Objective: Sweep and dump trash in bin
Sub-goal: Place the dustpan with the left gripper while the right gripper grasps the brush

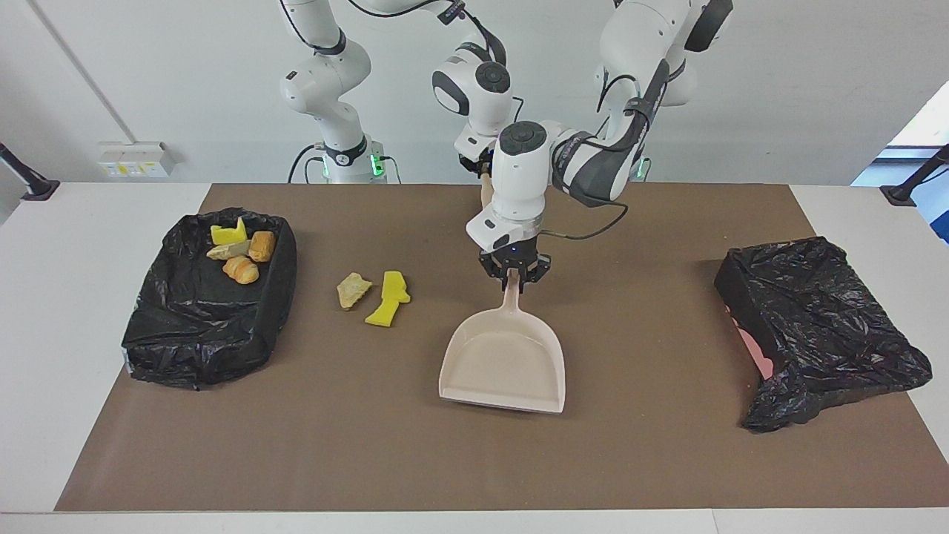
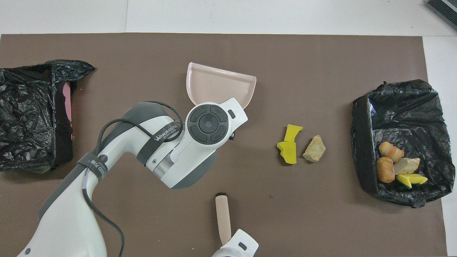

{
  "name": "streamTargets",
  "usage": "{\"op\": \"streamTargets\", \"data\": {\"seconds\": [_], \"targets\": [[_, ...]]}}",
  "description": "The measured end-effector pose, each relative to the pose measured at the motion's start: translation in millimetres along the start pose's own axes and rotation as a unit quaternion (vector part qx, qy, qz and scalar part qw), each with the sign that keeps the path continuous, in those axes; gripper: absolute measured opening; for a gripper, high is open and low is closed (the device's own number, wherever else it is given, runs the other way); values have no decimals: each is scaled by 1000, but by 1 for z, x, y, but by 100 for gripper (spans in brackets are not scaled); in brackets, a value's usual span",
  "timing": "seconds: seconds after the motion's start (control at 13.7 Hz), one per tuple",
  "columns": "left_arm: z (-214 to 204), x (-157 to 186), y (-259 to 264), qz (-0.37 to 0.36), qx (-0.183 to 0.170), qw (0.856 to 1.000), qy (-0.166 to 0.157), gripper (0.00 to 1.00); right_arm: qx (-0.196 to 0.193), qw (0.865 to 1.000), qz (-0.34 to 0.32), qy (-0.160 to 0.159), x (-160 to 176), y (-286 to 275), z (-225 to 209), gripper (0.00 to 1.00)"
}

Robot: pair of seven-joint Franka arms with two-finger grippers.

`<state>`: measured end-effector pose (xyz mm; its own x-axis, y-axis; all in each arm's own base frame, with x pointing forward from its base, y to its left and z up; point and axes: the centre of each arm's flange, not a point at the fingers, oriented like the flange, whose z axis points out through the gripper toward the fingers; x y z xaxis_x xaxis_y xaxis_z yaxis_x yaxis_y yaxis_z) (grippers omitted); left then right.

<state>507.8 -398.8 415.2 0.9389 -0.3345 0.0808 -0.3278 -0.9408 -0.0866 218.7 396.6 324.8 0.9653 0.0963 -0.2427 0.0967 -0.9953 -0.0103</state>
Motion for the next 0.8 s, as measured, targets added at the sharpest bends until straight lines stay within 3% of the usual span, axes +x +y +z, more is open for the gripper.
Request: {"op": "streamTargets", "data": {"seconds": [0.15,0.36,0.66,0.8], "targets": [[-6,-6,-10,76,16,997,-22,31,1,1000,-3,0,1,0,-1,26],[-3,-7,-25,189,13,981,-44,31,-5,1000,-21,-4,4,7,-10,26],[5,-9,-45,345,-1,936,-74,31,-45,999,-27,-2,2,41,-54,26],[6,-10,-46,422,-8,903,-81,31,-56,998,-21,-1,2,63,-75,26]]}}
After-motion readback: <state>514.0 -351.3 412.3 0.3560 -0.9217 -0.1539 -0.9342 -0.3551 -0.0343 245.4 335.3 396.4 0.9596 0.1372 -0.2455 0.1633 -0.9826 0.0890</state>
